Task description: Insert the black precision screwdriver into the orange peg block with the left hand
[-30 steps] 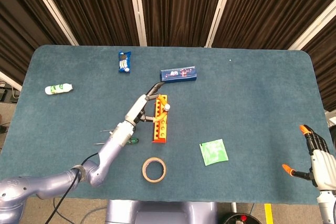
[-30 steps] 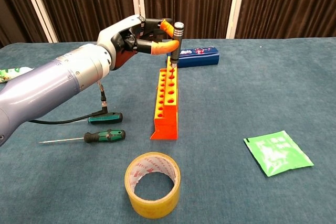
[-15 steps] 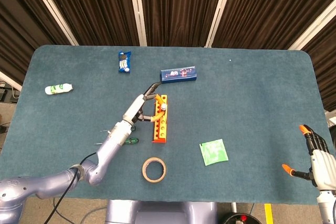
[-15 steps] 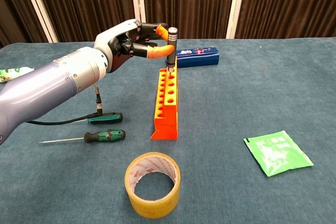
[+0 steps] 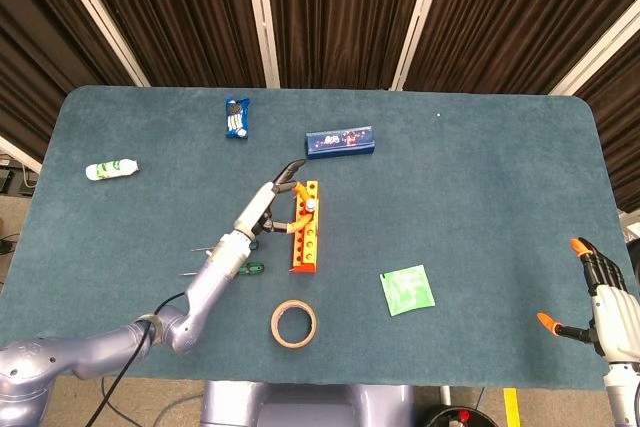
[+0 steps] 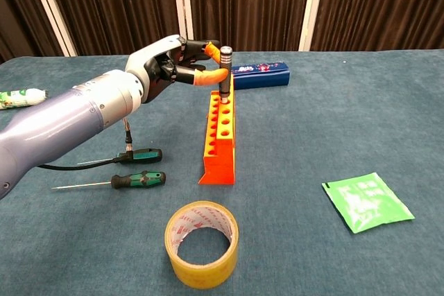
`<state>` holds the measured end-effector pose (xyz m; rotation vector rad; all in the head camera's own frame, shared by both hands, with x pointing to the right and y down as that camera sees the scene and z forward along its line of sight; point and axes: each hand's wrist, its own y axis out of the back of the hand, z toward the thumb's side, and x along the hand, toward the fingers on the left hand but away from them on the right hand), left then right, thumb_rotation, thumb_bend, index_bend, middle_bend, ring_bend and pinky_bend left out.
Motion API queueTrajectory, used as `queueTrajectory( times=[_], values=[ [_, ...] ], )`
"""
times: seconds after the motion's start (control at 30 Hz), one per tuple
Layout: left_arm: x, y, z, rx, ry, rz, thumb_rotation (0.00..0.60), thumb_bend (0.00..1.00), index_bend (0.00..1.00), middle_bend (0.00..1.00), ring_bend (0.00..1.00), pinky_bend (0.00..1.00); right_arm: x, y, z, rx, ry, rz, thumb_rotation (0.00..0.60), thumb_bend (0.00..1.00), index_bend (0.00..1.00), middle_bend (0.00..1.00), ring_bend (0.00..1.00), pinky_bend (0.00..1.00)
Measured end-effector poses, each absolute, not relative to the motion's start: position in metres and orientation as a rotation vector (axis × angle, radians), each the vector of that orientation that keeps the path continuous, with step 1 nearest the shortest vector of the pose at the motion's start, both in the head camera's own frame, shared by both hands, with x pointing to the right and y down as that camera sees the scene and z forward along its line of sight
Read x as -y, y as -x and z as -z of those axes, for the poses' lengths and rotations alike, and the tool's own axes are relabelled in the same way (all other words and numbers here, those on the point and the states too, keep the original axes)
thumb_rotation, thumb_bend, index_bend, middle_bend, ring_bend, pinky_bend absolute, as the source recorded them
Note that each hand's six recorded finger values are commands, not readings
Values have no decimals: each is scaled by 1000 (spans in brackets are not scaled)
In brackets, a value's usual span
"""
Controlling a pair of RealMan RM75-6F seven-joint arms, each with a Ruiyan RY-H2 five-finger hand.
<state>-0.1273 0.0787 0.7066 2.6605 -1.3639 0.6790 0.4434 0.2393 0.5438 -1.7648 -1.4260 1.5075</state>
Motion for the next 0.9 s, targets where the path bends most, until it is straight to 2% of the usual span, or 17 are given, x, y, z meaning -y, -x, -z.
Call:
queueTrajectory(
  times=[0.9],
  values=[
    [-82, 119, -708, 1348, -2652, -676, 600, 414, 606, 11, 0, 51, -239, -443, -542, 1435, 1764, -1496, 600, 39, 0, 0, 0, 0]
  ],
)
